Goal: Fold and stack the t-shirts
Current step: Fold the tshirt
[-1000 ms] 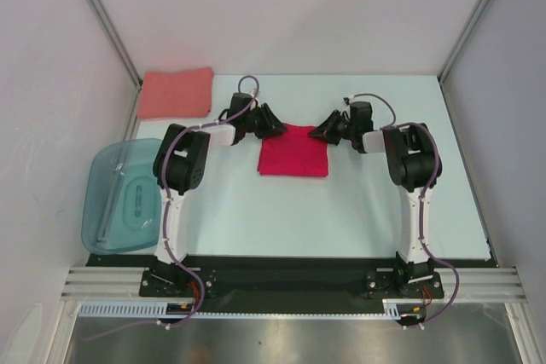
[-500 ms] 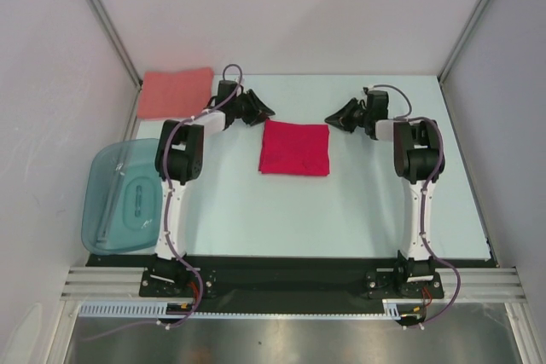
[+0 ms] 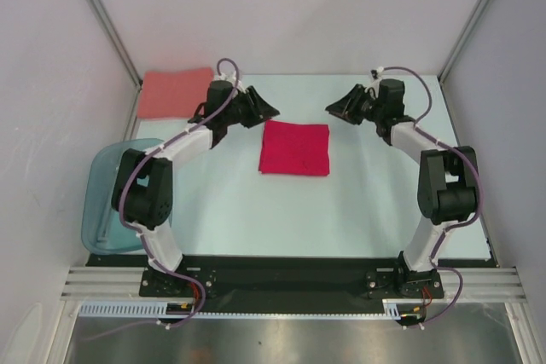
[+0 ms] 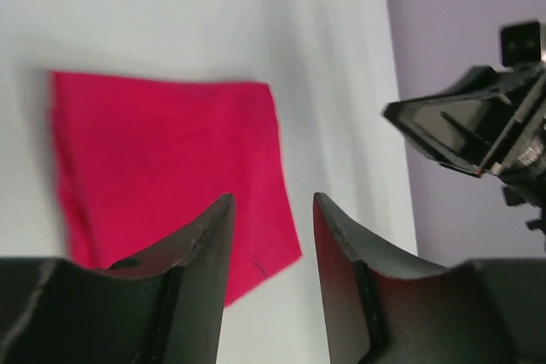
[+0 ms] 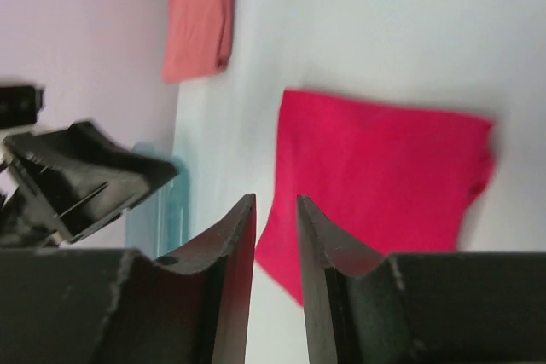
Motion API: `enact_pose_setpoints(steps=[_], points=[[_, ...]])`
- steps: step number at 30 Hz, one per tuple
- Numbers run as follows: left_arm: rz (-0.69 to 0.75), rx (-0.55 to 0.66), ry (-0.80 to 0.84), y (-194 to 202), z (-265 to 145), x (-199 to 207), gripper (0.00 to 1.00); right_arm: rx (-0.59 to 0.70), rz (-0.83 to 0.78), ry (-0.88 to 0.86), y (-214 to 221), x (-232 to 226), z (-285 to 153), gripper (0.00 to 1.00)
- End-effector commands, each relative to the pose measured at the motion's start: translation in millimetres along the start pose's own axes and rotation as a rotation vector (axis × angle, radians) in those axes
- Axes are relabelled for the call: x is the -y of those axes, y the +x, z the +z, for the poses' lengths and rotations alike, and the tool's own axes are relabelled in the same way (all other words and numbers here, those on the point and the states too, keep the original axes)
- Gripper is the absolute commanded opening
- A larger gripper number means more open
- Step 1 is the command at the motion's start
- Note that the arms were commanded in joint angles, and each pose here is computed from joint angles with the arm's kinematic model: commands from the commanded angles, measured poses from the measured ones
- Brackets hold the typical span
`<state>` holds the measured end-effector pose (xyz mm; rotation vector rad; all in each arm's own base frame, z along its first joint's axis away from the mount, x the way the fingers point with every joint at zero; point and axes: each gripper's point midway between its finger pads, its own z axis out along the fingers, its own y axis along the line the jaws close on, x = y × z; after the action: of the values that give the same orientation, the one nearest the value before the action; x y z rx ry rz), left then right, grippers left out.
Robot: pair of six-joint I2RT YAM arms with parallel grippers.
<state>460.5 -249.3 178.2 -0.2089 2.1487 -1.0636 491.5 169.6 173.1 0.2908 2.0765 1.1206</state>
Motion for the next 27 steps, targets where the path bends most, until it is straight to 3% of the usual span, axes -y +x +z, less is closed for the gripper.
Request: enact_pose_setpoints(steps=[1,5,7,11,14,18,22,27], points=[[-0.025,-0.113,0.09,60,22,2,0.47,-0.138,0.033,-0.11,69,-19,7,0.3],[-0.048,-0.171,0.098,98,33,-10,0.45,-0.239,0.07,-0.157,132,-18,10,0.18],[-0.071,-0.21,0.062,120,34,-30,0.45,-0.262,0.1,-0.129,159,7,9,0.15],[-0.042,-0.241,-0.093,120,32,-81,0.43,-0.284,0.177,-0.107,176,44,6,0.12],[-0.001,-0.197,-0.068,98,22,-67,0.44,-0.254,0.149,-0.126,159,38,-2,0.12],[0.044,-0.151,0.013,77,10,-18,0.46,-0.256,0.096,-0.115,146,18,-11,0.12],[0.02,-0.194,0.115,97,20,12,0.46,-0.237,0.087,-0.125,142,6,-20,0.13],[-0.06,-0.292,0.197,145,47,19,0.45,-0.208,0.153,-0.119,140,31,-20,0.13]])
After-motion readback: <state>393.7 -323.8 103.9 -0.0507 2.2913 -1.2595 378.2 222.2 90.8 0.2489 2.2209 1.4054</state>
